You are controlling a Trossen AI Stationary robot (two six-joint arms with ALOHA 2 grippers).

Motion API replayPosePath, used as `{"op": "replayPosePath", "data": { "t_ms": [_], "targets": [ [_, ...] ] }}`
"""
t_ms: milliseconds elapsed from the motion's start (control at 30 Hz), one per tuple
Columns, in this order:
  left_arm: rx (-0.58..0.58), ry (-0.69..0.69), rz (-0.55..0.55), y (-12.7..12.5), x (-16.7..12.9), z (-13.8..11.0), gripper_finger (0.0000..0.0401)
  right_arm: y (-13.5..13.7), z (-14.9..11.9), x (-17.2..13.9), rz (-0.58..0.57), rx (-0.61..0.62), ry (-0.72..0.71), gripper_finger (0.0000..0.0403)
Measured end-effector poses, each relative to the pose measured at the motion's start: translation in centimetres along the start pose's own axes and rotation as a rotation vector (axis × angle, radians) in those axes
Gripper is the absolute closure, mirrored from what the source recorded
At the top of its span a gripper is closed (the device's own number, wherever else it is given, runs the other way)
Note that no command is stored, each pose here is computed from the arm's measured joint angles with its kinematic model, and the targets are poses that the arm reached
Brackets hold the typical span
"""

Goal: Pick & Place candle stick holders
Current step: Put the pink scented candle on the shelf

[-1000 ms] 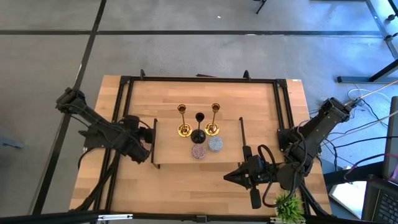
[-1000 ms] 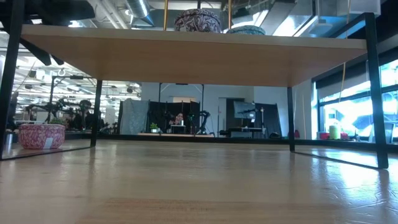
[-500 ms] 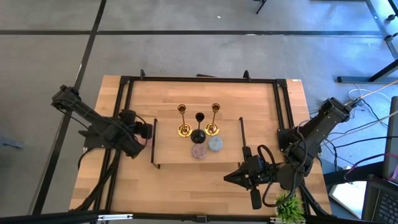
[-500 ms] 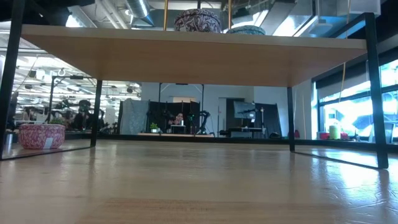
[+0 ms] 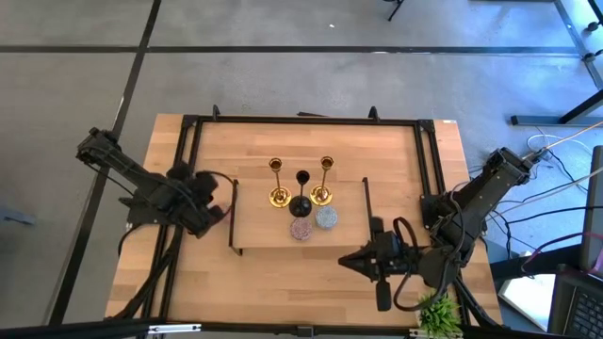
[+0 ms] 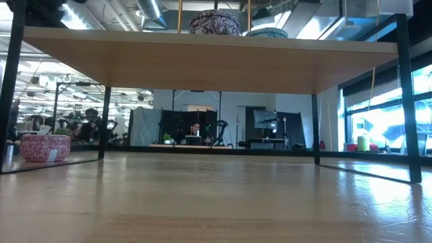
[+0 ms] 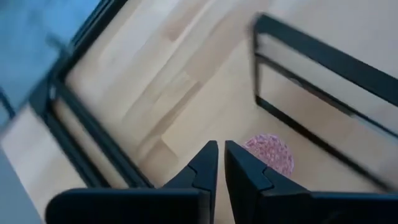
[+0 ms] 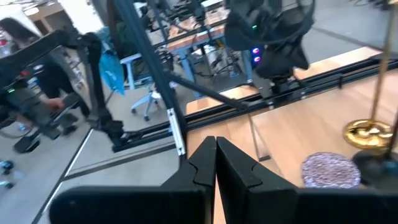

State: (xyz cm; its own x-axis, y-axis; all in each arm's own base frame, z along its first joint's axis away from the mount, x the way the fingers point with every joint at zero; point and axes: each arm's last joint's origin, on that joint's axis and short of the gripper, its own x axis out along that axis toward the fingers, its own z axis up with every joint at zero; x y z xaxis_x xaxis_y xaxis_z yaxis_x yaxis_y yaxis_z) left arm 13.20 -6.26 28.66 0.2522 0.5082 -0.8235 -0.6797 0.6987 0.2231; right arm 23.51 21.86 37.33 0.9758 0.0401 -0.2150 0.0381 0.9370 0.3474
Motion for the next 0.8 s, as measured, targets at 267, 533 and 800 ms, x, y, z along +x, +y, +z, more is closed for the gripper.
{"op": "replayPosePath", "data": {
  "t_ms": [267, 533, 800],
  "targets": [
    [0.287, -0.045, -0.15, -0.5, -0.4, 0.3, 0.0399, -0.5, 0.3, 0.2, -0.117, 0.052, -0.075, 0.0389],
    [0.29, -0.051, -0.392, 1.2, 2.0, -2.3, 0.0399, -0.9, 0.5, 0.5, -0.147, 0.053, -0.085, 0.0389],
    [0.391, -0.057, -0.569, 2.4, 3.9, -4.5, 0.0399, -1.5, 0.7, 0.8, -0.187, 0.072, -0.104, 0.0389]
  ]
}}
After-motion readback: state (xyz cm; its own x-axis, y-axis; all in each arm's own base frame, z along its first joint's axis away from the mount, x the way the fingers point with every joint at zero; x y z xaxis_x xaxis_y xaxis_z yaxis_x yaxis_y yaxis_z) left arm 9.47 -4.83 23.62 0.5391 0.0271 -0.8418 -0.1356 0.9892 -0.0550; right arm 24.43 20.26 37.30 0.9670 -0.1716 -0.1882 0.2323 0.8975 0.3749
